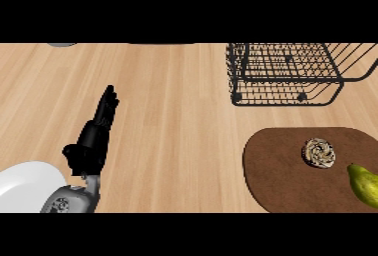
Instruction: Pick the cupcake from the cutting board and place it in the tiered basket
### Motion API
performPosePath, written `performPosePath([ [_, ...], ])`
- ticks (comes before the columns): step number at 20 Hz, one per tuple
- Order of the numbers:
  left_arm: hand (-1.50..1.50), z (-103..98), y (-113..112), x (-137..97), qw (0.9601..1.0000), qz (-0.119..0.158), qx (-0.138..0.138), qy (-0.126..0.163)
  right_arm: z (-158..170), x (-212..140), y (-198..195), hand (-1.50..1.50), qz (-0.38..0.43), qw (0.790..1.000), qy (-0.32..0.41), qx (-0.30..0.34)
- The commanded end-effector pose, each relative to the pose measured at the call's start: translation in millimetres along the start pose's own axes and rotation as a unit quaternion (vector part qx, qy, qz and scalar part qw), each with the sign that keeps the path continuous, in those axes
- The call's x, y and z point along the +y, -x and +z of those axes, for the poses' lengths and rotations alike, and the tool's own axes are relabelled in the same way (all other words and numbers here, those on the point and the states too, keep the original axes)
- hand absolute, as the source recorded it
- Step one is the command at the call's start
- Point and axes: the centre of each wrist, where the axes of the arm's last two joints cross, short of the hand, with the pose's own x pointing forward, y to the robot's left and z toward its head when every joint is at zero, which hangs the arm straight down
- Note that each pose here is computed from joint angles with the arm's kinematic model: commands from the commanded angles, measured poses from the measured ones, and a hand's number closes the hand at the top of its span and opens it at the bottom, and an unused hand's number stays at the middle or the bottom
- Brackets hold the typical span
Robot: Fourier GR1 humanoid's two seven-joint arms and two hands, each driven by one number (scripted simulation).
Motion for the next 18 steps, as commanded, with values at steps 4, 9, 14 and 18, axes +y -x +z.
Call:
performPosePath([
  [4, 0.00, 4.3, 8.2, 5.7, 1.0000, 0.002, -0.005, -0.005, -6.4, 29.9, -12.3, -1.50, 0.049, 0.993, -0.105, -0.014],
  [9, 0.00, -4.1, -6.0, 2.5, 1.0000, 0.005, 0.000, 0.000, -13.6, 42.2, -19.1, -1.50, 0.071, 0.986, -0.146, 0.029],
  [14, 0.00, -2.6, 3.5, -6.2, 0.9999, -0.011, -0.003, 0.005, -13.9, 42.6, -16.5, -1.50, 0.087, 0.983, -0.150, 0.062],
  [18, 0.00, -2.7, 8.5, 4.8, 1.0000, -0.008, -0.004, 0.001, -18.7, 45.6, -8.9, -1.50, 0.109, 0.980, -0.142, 0.082],
])
